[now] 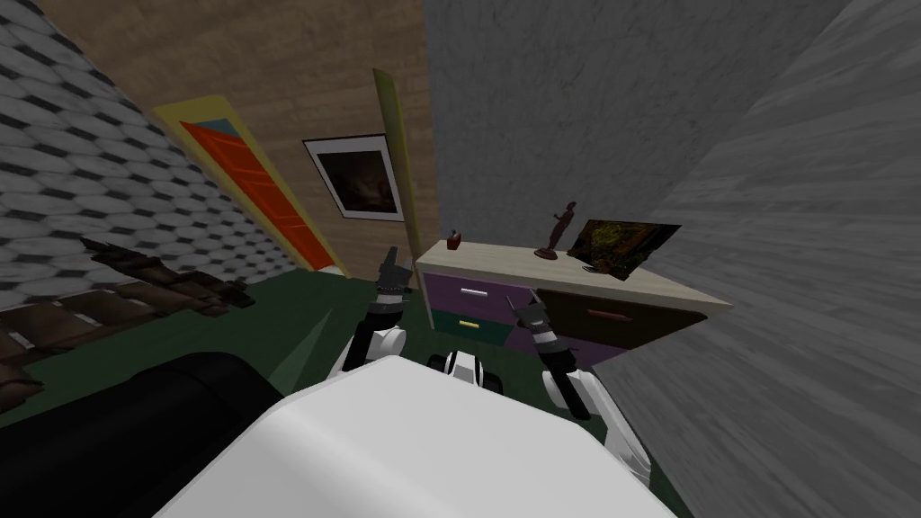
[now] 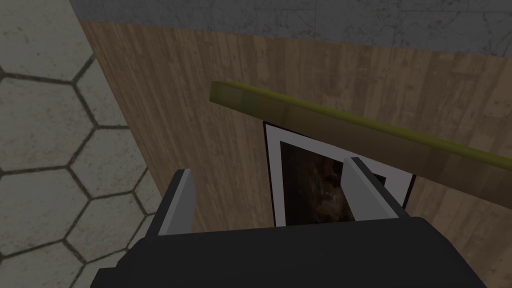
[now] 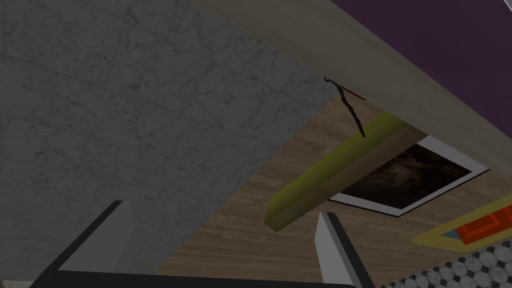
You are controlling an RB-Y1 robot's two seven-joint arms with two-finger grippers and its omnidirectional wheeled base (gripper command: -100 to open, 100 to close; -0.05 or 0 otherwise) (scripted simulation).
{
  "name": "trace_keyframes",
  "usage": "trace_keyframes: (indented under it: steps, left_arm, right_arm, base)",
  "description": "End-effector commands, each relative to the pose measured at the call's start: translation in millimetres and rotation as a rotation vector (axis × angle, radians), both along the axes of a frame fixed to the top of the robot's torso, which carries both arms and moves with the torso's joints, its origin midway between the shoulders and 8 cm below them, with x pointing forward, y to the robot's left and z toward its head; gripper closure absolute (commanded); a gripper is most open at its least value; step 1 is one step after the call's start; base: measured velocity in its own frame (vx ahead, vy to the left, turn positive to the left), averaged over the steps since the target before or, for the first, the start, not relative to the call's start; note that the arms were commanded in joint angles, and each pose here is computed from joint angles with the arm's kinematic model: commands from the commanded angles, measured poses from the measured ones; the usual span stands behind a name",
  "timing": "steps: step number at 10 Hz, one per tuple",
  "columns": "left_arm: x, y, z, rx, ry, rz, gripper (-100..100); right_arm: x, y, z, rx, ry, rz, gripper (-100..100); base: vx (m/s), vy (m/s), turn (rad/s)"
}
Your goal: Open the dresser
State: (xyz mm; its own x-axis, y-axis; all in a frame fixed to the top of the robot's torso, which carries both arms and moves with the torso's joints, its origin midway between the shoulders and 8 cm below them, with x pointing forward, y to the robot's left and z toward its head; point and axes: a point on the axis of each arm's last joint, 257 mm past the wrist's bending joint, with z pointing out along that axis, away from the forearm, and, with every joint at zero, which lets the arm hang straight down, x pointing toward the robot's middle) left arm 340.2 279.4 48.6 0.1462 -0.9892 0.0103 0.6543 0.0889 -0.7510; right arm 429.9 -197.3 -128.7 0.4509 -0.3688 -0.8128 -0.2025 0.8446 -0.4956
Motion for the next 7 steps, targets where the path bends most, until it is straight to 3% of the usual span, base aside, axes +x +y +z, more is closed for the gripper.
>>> trace_keyframes:
  steps: [1,4,5,7]
  left_arm:
    - [0.0,0.0,0.0,0.000,0.000,0.000,0]
    - [0.0,0.0,0.0,0.000,0.000,0.000,0]
    - [0.0,0.0,0.0,0.000,0.000,0.000,0]
    - [0.0,0.0,0.0,0.000,0.000,0.000,0]
  right_arm:
    - [5.3,0,-14.1,-0.111,-0.004,-0.031,-100]
    - [15.2,-3,-40.3,-0.271,-0.002,-0.072,-100]
    - [15.2,-2,-41.0,-0.283,-0.005,-0.074,-100]
    - [23.9,-6,-65.4,-0.404,0.006,-0.104,-100]
  base:
    - [0.037,0.102,-0.088]
    - [0.045,0.114,-0.109]
    - [0.024,0.115,-0.085]
    - [0.056,0.156,-0.176]
